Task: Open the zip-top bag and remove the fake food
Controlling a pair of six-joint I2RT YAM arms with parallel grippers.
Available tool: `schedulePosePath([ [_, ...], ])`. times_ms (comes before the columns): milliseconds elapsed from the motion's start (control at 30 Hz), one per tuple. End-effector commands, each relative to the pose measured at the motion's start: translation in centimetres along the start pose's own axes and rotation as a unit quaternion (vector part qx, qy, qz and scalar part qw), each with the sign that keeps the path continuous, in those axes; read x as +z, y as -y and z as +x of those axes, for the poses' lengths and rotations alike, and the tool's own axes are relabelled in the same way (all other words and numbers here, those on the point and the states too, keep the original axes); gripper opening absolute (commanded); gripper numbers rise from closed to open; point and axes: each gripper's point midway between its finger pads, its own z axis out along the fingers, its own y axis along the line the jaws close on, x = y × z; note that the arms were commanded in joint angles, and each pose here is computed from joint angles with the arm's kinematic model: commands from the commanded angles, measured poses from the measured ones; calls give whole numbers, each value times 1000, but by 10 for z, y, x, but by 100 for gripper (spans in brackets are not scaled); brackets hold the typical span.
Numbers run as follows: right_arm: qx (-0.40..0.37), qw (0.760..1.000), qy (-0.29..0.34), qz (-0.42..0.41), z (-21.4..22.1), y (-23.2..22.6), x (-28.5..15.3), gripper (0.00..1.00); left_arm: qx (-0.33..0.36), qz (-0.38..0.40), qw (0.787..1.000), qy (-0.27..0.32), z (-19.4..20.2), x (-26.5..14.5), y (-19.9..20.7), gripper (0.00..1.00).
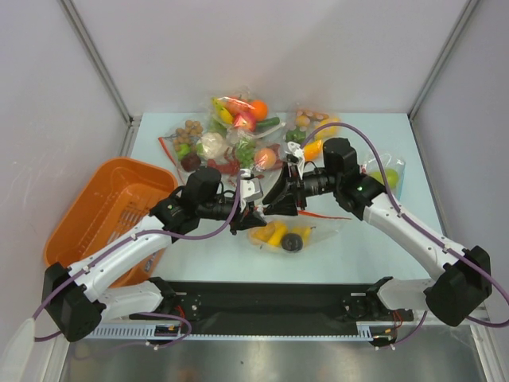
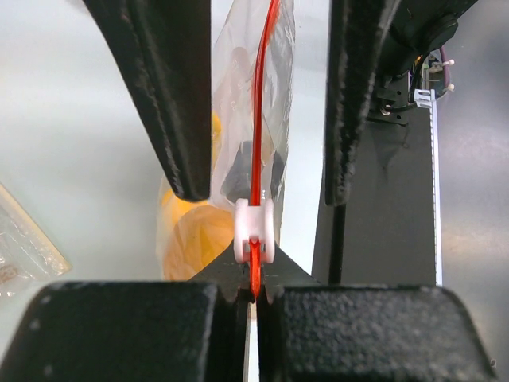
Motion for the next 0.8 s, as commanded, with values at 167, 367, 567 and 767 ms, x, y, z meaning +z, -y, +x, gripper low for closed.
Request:
schedulePosePath([
  [167,-31,999,15,-25,-21,-11,10,43,35,5,999,31,-27,-7,3,0],
  [367,-34,999,13,-26,-21,-13,13,34,35,5,999,32,-27,-7,2,0],
  [567,-38,999,15,-22,-21,-12,17,8,32,1,999,30,-26,-6,1,0],
  [767,-40,999,7,3,-17,-6,14,0,40,-10,998,42,-31,-10,0,0],
])
